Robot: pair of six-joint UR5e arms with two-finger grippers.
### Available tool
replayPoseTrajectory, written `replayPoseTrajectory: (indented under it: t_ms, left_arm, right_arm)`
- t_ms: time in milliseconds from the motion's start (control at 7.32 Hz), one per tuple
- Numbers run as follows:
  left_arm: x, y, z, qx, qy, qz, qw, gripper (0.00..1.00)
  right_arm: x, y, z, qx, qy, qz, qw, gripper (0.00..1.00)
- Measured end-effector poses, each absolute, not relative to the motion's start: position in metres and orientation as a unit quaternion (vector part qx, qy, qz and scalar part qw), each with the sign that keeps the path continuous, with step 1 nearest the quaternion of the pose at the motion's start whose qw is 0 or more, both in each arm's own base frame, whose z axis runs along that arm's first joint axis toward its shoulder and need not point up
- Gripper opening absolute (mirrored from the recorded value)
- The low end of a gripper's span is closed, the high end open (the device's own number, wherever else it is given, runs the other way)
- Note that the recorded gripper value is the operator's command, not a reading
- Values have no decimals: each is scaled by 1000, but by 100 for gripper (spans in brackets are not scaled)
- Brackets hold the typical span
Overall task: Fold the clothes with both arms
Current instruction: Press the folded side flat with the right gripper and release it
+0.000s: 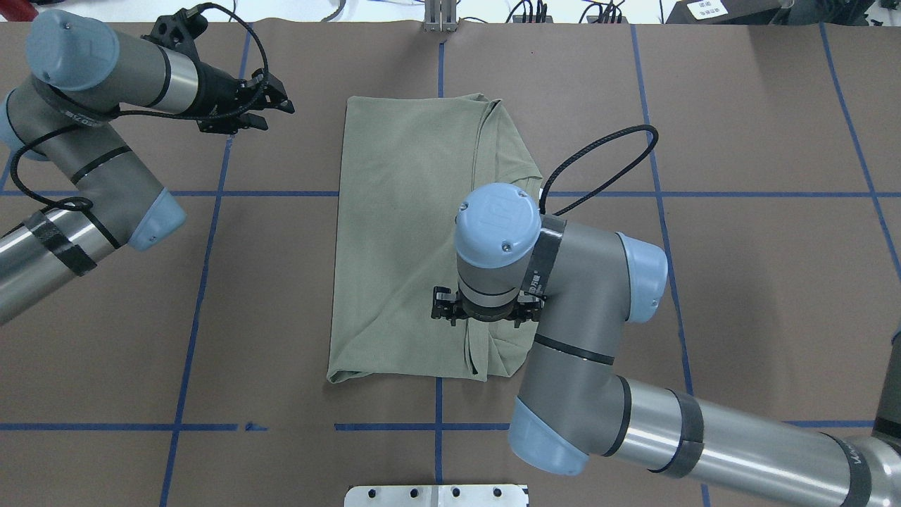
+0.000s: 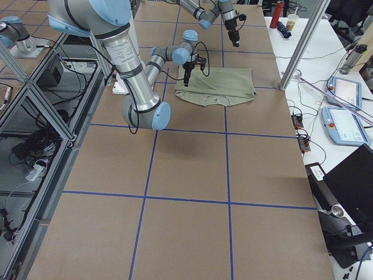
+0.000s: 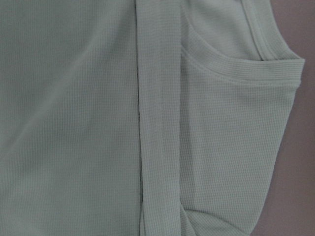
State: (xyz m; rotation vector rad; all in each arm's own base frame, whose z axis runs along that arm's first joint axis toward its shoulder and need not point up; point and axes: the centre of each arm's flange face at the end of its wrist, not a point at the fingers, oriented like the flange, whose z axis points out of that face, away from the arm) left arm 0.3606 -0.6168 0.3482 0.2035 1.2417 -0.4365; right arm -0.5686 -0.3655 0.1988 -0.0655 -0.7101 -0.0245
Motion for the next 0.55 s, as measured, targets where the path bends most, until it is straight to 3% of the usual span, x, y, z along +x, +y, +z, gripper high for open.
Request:
replayPoseTrajectory:
  t_ms: [546]
  left_arm:
    - [358,-613,361,91,573,-204,789,63]
  right_arm:
    - [-612,-350,204,-11,-280,-138,950,91]
